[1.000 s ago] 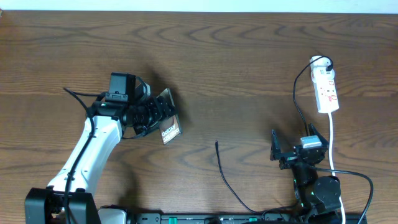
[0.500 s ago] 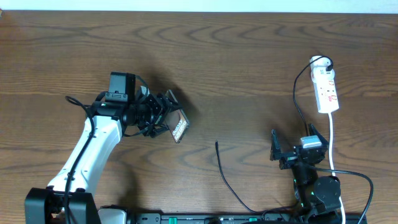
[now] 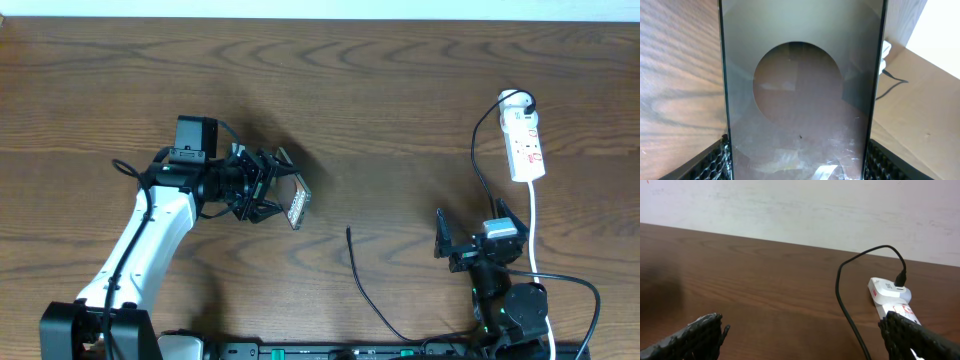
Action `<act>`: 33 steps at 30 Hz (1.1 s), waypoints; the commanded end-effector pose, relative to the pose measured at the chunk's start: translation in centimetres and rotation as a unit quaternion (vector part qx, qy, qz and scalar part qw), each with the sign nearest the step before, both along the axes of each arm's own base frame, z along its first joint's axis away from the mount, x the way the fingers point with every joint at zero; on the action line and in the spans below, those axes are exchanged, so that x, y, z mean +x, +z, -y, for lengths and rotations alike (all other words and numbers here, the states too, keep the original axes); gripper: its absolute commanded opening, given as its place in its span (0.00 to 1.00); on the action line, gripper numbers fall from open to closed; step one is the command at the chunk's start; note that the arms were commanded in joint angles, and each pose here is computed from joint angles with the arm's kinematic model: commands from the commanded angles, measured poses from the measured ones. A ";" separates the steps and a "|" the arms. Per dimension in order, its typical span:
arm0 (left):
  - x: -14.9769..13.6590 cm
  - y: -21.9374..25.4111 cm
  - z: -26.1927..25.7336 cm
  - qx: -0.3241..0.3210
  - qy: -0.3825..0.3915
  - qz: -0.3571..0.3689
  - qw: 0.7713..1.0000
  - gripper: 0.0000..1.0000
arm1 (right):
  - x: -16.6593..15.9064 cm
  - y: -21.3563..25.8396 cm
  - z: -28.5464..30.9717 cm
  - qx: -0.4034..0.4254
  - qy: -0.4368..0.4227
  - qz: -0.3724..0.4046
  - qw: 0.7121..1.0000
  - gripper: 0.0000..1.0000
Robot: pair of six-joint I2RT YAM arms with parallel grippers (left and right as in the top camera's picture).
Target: Plug charger to phone and switch on socket
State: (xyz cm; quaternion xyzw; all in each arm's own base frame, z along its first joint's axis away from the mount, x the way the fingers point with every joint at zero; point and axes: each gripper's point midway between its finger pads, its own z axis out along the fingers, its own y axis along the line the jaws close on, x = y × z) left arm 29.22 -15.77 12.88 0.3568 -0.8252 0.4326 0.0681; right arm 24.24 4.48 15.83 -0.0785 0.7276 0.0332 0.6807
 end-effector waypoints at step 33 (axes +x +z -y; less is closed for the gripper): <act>-0.8 5.5 0.8 -0.185 0.054 -0.144 0.971 0.07 | 0.0 0.0 -0.1 -0.004 0.001 0.002 1.000 0.99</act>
